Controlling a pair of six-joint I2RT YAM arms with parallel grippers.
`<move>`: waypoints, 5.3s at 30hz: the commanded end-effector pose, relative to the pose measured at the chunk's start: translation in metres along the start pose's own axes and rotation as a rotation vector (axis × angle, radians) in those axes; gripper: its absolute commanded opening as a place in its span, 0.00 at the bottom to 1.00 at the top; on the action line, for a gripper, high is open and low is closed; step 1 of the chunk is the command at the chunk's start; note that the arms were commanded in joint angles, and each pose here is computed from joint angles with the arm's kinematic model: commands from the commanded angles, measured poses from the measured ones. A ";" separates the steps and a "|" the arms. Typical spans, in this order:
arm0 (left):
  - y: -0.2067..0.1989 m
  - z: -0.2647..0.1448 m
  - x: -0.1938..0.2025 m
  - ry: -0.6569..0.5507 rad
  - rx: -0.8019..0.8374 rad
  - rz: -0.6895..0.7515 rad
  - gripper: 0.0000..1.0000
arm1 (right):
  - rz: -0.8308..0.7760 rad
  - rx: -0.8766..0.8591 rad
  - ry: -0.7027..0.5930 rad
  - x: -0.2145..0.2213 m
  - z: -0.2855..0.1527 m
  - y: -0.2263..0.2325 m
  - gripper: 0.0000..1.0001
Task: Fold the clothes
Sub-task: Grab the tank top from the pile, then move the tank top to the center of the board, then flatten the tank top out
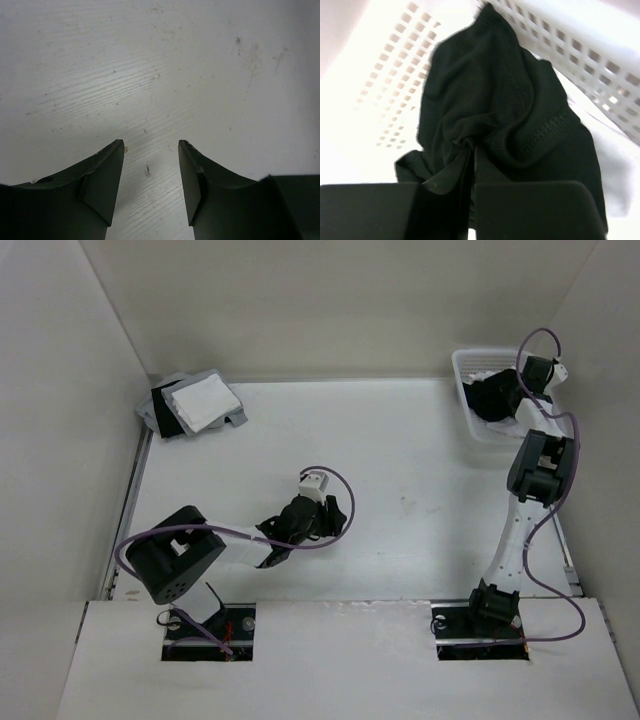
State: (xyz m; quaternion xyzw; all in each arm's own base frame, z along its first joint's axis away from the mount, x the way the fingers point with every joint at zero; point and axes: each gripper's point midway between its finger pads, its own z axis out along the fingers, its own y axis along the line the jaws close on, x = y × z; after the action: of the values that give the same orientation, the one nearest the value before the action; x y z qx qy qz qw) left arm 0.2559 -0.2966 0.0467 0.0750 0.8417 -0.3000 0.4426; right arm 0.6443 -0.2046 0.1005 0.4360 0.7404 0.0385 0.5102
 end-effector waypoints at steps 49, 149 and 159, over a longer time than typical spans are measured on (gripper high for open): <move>0.162 -0.112 -0.076 -0.202 -0.573 -0.399 0.45 | -0.425 -0.764 0.633 0.384 -0.506 0.065 0.04; -0.067 -0.293 -0.433 -1.077 -0.044 -0.189 0.05 | -0.204 -1.049 -0.288 -0.017 -0.734 0.198 0.00; 0.157 -0.048 -0.468 -0.796 -0.471 -0.303 0.05 | -0.279 -0.787 0.012 0.101 -0.445 0.301 0.00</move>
State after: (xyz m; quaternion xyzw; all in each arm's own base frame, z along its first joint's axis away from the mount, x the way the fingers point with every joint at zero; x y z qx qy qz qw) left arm 0.4871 -0.0944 0.3464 -0.2533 0.6737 -0.1694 0.6733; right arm 0.3787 0.2072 0.4241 0.0699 0.6912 0.1757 0.6974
